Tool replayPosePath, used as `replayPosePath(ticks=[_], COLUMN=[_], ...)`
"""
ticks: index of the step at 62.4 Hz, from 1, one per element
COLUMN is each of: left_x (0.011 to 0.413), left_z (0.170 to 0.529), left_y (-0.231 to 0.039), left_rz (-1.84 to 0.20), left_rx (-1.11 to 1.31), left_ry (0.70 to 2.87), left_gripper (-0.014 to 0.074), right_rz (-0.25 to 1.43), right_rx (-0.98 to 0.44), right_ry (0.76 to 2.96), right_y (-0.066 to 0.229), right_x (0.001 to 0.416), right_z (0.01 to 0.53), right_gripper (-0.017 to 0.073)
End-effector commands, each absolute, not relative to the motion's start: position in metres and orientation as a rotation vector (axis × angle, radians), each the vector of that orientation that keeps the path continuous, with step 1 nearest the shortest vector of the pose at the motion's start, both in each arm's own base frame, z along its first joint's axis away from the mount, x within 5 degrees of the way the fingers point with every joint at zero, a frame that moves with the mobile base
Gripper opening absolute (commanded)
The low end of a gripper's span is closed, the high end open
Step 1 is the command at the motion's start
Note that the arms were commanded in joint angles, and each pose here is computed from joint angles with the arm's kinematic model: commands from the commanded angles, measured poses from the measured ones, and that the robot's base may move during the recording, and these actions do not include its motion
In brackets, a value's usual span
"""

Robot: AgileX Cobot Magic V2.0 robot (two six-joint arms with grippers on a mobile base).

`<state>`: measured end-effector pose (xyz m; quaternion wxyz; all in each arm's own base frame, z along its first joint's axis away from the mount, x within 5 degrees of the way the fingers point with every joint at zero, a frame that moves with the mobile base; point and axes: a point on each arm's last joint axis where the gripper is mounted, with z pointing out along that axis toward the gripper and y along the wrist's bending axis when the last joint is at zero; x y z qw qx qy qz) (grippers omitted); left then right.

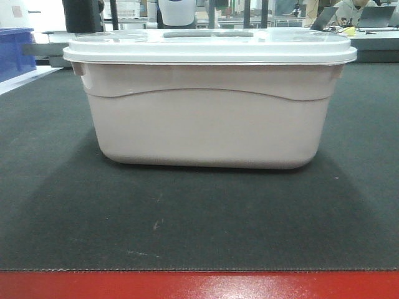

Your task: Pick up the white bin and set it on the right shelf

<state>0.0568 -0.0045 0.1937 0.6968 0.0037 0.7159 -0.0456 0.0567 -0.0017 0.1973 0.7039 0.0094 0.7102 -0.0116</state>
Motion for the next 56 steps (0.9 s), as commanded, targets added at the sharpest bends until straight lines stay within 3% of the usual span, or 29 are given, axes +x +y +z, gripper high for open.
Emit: replayPosePath(ticks=[1, 56], left_x=[0.0555, 0.0554], left_z=[0.2048, 0.2056], left_y=[-0.0036, -0.0035], left_rz=[-0.113, -0.113], left_rx=[-0.008, -0.01], left_ry=[1.49, 1.481], left_gripper=[-0.0118, -0.0118], right_rz=[-0.037, -0.037], right_rx=[0.008, 0.008], right_ry=[1.472, 1.439], right_y=[-0.0015, -0.0015], right_x=[0.055, 0.0546], right_z=[0.2063, 0.2093], right_gripper=[0.0068, 0.0068])
